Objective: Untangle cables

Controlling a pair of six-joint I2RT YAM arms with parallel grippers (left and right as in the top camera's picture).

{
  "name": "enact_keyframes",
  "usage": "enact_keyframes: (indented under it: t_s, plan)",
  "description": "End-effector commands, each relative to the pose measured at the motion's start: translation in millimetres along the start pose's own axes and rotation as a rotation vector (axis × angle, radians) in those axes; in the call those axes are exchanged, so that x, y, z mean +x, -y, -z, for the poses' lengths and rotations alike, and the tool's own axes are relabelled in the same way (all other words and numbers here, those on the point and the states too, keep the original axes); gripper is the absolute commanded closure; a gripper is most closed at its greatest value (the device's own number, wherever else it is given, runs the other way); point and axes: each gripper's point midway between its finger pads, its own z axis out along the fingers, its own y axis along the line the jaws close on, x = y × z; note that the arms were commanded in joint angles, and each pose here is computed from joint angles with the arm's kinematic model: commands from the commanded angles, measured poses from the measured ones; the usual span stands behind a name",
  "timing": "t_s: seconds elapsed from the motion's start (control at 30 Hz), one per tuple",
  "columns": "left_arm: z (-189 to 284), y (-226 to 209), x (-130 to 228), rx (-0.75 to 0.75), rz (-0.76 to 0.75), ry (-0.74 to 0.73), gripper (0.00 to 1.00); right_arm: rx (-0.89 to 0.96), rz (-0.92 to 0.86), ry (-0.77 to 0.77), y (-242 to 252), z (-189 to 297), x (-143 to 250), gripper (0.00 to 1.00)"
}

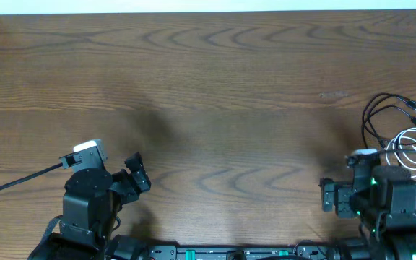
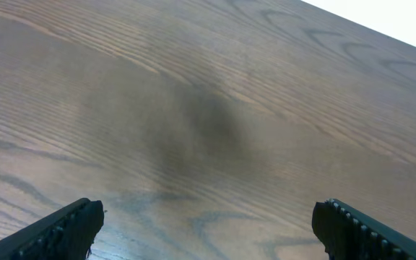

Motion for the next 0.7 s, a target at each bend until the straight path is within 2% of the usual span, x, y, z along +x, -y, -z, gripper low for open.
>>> enact_keyframes:
  t_s: [0.0,0.47,0.67]
  plan:
    - [-0.9,-2.8,0.2,-0.015,0.013,0.003,0.03,0.031,-0.027,0.125,7.2,-5.7,-7.6,0.01]
    - [-0.9,-2.9,0.3,-0.015,0.013,0.003,0.03,0.028,-0.035,0.783,10.1,-26.4,-63.3,0.01]
    - [-0.9,-2.8,0.2,-0.015,0.013,0.003,0.03,0.030,-0.036,0.929,10.8,-21.0,-71.9,0.01]
